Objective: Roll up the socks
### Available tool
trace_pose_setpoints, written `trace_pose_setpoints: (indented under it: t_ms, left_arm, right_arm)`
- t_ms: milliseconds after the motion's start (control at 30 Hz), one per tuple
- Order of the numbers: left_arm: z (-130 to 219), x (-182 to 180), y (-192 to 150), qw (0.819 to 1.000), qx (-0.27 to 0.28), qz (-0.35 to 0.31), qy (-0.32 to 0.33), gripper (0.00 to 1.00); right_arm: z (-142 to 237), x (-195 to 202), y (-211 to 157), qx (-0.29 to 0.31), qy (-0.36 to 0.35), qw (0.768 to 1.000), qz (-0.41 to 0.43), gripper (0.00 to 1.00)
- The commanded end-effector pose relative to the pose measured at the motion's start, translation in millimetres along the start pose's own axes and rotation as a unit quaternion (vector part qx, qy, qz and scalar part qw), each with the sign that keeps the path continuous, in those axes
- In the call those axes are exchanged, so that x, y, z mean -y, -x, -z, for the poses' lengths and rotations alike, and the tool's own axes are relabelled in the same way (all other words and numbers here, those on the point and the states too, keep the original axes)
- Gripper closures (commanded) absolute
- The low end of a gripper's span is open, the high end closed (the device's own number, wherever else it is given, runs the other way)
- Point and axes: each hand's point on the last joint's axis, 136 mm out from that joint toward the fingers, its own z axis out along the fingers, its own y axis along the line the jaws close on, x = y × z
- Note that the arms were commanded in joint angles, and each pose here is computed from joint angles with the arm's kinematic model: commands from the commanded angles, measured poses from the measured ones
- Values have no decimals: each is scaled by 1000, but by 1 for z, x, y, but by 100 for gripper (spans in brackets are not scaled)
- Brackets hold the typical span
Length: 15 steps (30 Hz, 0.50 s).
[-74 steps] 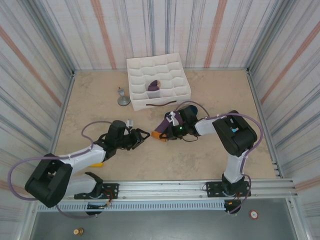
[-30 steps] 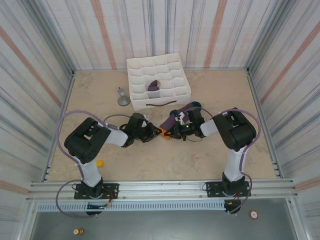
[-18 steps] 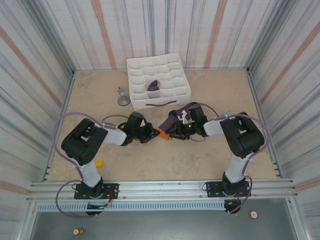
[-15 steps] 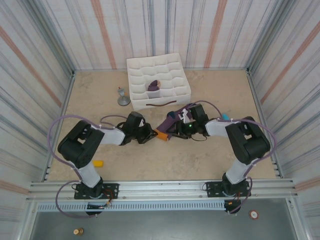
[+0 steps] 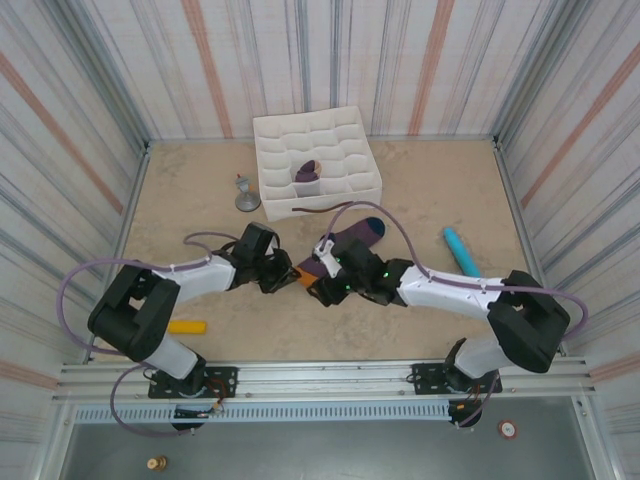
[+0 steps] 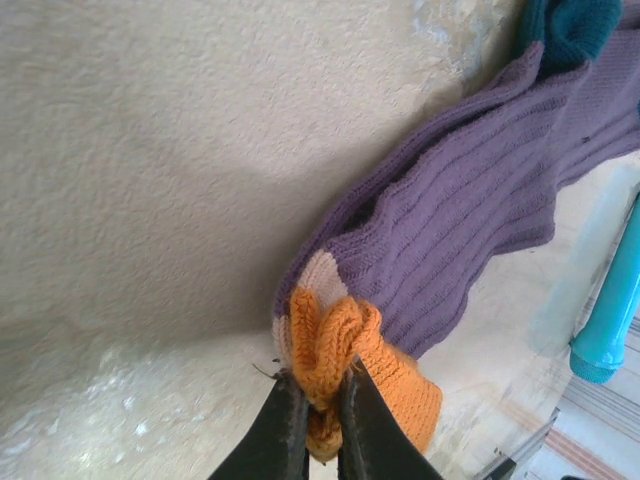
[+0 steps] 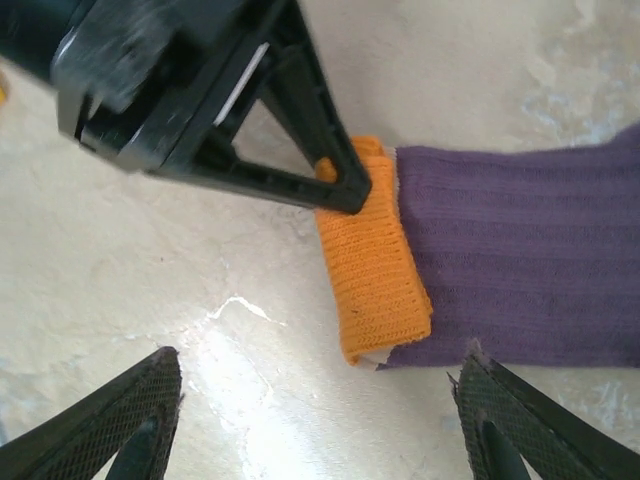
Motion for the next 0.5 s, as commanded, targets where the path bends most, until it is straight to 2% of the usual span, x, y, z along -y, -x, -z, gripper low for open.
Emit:
trace_pose_setpoints:
  t_ms: [0, 100, 467]
  left_arm:
    - [9, -5, -9, 1000, -28, 3, 0, 100]
    - [12, -3, -9, 999, -41, 6, -11, 100]
    - [13, 1, -13, 997, -78, 5, -29, 100]
  right_arm:
    - [3, 9, -3, 27, -83, 989, 120, 27]
    - [-2, -4, -11, 46, -97, 977, 184, 29]
    - [-27, -20, -9, 79, -136, 946, 283, 33]
